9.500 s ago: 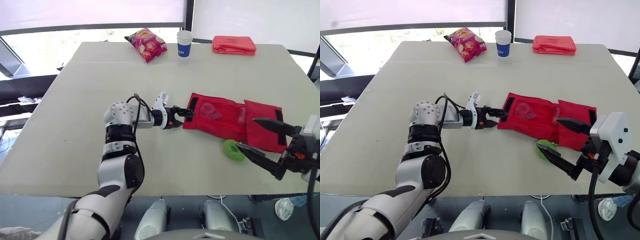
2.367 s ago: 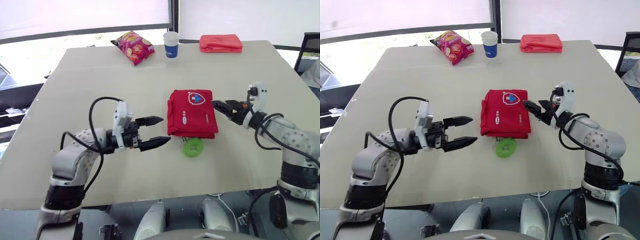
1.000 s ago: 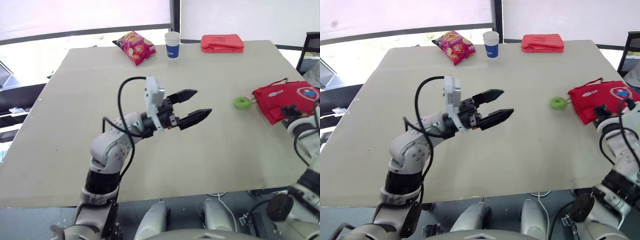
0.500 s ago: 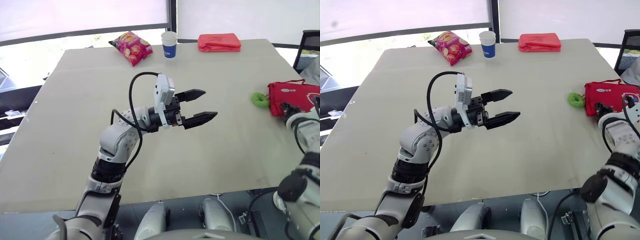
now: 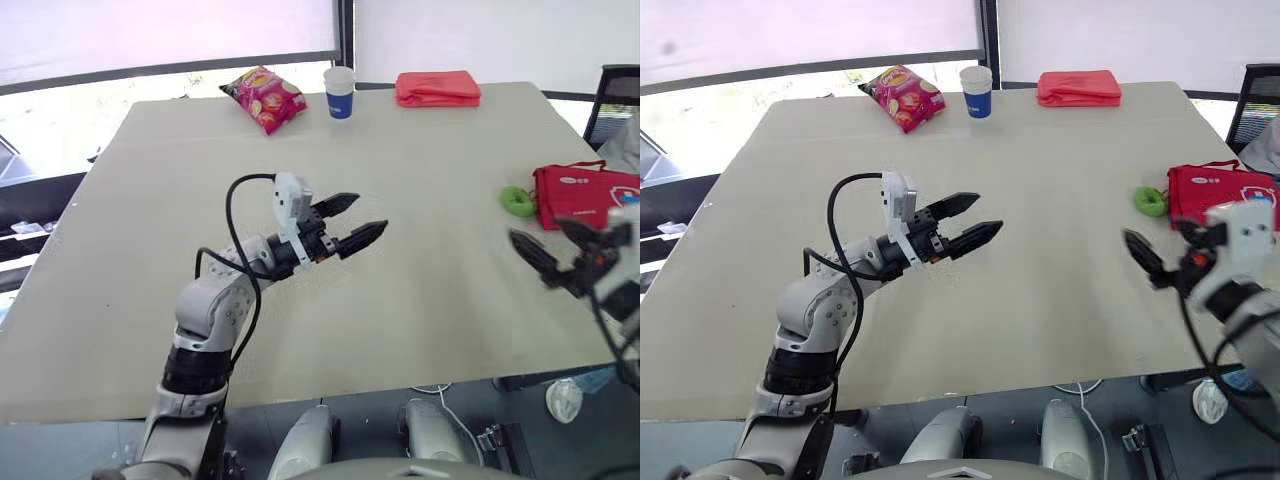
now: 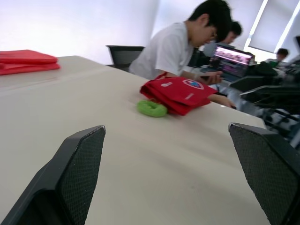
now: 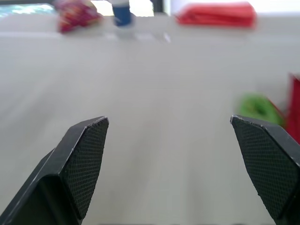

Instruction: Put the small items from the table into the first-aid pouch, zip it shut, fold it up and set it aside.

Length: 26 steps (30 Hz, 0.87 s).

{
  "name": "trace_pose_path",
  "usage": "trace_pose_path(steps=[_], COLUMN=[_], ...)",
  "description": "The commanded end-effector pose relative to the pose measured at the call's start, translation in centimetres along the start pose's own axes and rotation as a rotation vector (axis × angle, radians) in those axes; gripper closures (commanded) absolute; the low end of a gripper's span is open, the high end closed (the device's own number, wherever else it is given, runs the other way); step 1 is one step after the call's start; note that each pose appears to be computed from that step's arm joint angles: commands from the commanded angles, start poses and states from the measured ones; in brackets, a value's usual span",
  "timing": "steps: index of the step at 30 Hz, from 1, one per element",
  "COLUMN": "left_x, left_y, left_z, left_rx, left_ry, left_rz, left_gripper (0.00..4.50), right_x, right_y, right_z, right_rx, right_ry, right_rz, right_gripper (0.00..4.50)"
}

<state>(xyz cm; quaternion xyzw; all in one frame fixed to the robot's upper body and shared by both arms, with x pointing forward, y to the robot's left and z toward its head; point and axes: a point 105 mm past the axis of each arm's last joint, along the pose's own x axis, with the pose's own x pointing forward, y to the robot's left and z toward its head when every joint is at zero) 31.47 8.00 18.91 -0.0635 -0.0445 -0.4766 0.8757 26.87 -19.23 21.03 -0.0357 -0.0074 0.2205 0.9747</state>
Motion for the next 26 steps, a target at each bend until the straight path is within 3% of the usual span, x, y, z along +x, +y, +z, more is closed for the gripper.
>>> trace_pose_path(steps=[1,6,10,16,26], left_x=[-2.2,-6.2,-10.3,-15.4,-18.3], left_y=[0.3,1.0,2.6,2.5,2.9], left_z=[1.0,1.2,0.9,-0.2,-0.8], left_rx=[0.032,0.069,0.082,0.069,0.033], left_ry=[-0.002,0.054,0.119,0.221,0.302], left_rz=[0.027,0.046,0.17,0.291,0.333], left_gripper=[0.0,0.0,0.0,0.0,0.0], right_x=[3.8,7.5,8.2,4.1,-2.7], right_y=[2.2,4.9,5.7,3.5,0.2], right_z=[1.1,-0.7,-1.0,-2.2,-3.5], right_rx=[-0.124,-0.27,-0.335,-0.318,-0.29], right_ry=[-0.085,-0.06,-0.068,-0.012,0.106], right_rz=[0.189,0.487,0.624,0.623,0.416], right_gripper=[0.05,0.05,0.05,0.05,0.05])
